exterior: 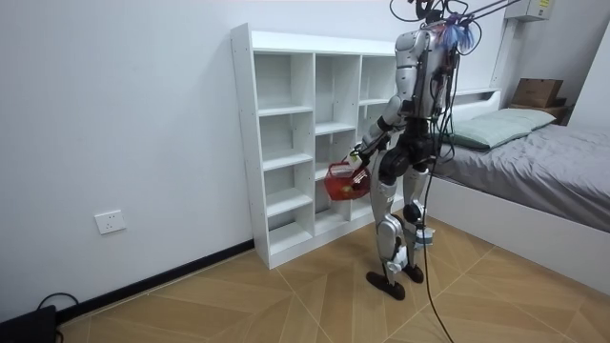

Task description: Collect fruits from the closet

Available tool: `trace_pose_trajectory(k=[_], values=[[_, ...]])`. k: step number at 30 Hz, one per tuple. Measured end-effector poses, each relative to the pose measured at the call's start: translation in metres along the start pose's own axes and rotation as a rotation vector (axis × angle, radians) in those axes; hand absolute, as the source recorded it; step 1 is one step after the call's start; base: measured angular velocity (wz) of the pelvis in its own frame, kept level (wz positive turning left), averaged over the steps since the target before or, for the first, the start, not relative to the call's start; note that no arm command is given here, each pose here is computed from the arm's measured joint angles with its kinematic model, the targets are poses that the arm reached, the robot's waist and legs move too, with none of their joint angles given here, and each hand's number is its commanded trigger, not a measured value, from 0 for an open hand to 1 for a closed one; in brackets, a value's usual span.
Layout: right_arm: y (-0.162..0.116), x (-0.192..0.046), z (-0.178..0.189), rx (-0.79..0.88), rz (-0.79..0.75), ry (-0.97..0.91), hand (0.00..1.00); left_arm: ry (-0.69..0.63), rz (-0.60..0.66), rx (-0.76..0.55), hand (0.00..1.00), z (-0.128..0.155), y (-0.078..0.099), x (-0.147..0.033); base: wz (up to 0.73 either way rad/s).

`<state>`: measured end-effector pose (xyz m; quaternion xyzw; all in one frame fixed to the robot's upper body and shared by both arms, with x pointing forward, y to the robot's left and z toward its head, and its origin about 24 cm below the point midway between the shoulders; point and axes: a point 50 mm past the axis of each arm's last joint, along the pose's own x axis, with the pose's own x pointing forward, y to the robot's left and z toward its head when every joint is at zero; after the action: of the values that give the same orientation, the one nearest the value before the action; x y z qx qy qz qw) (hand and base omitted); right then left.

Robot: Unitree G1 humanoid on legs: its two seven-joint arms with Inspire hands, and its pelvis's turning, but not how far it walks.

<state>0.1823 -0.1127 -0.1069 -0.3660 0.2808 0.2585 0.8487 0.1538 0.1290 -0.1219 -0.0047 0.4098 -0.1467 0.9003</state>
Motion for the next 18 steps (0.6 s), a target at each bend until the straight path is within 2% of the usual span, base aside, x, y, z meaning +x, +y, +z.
trace_pose_trajectory(k=[7, 13, 18], values=[[-0.001, 0.0, -0.002, 0.003, -0.001, 0.008, 0.0, 0.002, -0.004, -0.002, 1.0, -0.001, 0.0, 0.0, 0.0], [-0.007, 0.0, -0.003, 0.098, -0.014, 0.008, 0.0, 0.002, 0.023, -0.001, 1.0, -0.001, 0.004, -0.001, 0.01], [-0.019, -0.001, -0.018, 0.27, -0.071, 0.049, 0.0, 0.021, 0.109, -0.017, 1.0, -0.007, 0.024, -0.006, 0.06]])
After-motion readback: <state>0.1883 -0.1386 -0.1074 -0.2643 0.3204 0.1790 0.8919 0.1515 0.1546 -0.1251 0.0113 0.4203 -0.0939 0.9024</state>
